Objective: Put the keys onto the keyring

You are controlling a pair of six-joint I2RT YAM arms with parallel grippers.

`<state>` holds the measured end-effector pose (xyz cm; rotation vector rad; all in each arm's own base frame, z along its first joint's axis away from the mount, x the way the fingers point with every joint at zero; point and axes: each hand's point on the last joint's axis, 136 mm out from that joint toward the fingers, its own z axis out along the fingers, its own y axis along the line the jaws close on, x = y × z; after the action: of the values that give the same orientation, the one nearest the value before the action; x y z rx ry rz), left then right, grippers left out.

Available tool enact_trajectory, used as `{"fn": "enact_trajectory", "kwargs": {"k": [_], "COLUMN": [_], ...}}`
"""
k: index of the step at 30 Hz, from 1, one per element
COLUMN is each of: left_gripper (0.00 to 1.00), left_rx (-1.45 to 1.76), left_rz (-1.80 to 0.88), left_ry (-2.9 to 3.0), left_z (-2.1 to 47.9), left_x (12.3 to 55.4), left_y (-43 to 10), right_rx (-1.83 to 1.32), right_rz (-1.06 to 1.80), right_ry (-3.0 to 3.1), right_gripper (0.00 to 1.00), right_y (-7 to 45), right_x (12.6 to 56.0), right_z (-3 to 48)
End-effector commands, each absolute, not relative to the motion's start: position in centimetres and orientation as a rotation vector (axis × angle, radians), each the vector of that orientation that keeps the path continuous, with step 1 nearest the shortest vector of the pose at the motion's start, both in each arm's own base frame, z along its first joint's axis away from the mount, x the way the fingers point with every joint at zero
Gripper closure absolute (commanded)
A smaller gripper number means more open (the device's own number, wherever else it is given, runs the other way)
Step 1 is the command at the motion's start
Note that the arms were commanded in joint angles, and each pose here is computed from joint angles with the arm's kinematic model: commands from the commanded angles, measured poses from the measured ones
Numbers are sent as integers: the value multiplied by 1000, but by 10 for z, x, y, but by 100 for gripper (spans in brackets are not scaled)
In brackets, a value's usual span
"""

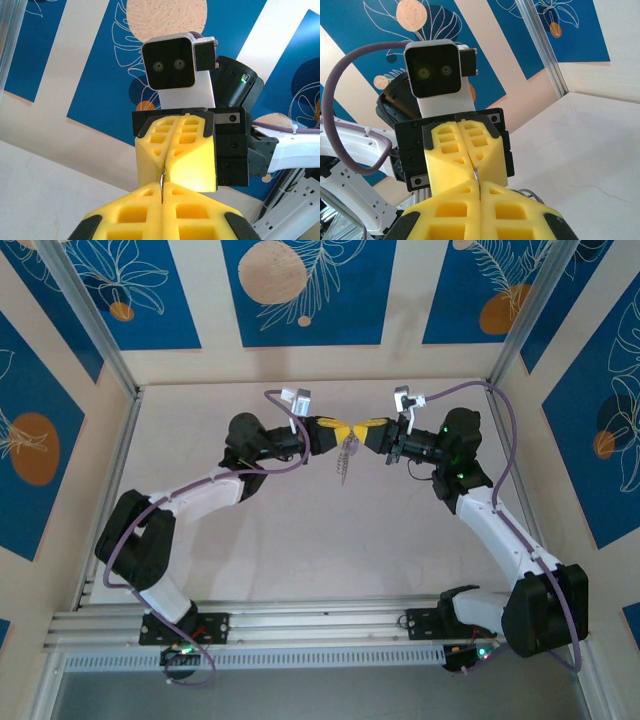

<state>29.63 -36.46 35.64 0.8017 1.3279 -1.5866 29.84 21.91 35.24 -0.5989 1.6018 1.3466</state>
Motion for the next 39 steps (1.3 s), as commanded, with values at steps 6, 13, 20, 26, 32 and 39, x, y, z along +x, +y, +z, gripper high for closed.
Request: {"fn": "enact_trajectory", "kwargs": {"k": [6, 13, 20, 26, 32, 39], "left_gripper": [54, 43, 41, 41, 41, 43], "left_rx": [913, 1052, 1195, 1278, 1297, 1297], "left_rz": [-1462, -1374, -1315, -1333, -1357, -1384], "left_ry": [1283, 1409, 1510, 1573, 1575, 1573], "left_z": [383, 367, 352, 342, 342, 342], "left_x": [288, 294, 299, 300, 302, 302], "left_y": [-346, -336, -334, -336, -339, -342], "right_rx": [-674, -781, -880, -918, -934, -946], "right_rz": [1279, 1252, 1257, 1276, 1299, 1315], "right_ry": [1634, 1699, 1735, 1730, 1723, 1719], "right_gripper": [100, 100, 100, 100, 100, 100], "right_y": [214, 217, 222, 224, 226, 229], "right_x": [298, 295, 295, 293, 291, 288], "right_z": [358, 350, 348, 348, 347, 346]}}
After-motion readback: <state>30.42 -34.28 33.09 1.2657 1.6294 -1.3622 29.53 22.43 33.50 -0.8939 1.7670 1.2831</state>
